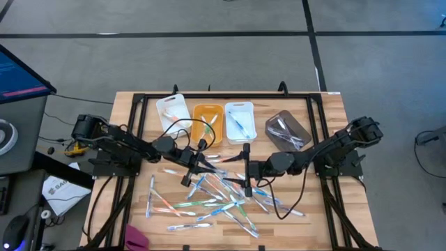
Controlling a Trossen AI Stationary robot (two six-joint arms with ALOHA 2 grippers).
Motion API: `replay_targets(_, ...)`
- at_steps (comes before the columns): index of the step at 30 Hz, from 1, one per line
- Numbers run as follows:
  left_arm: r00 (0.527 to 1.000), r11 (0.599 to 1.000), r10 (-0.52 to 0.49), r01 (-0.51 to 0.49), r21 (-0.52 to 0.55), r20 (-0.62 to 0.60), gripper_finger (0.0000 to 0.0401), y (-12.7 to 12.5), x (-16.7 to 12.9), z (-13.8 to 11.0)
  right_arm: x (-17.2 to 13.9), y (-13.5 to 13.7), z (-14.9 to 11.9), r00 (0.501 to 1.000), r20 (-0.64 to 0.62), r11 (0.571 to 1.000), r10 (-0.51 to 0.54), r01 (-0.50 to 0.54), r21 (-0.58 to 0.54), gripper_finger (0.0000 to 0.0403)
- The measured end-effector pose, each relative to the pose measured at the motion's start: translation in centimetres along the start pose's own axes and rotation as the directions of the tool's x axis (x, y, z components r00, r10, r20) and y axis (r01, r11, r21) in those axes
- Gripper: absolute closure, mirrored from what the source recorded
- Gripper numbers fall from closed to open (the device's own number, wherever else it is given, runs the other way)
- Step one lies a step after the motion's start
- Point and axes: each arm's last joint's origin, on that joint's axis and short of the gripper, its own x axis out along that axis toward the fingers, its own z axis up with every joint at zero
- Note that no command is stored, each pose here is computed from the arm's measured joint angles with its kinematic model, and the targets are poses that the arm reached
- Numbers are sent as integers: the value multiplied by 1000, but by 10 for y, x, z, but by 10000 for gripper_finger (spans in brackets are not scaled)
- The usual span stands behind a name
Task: Pick & Place Toothbrushes
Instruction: Put the white blue toothbrush into the right white bin
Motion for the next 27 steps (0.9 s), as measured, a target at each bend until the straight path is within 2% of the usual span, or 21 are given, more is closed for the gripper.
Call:
replay_targets(6, 1000, 1000, 0, 0, 4, 0, 384, 0, 0, 0, 3, -7, 1, 1000, 3, 1000, -16, 16, -4, 132)
replay_targets(12, 1000, 1000, 1, -1, 5, 0, 384, 0, 0, 0, 9, -14, 9, 997, 51, 998, 66, -66, 0, 132)
replay_targets(27, 1000, 1000, 11, -11, 3, -7, 384, 1, 0, -1, 19, -20, 17, 997, -34, 997, 69, -70, -38, 132)
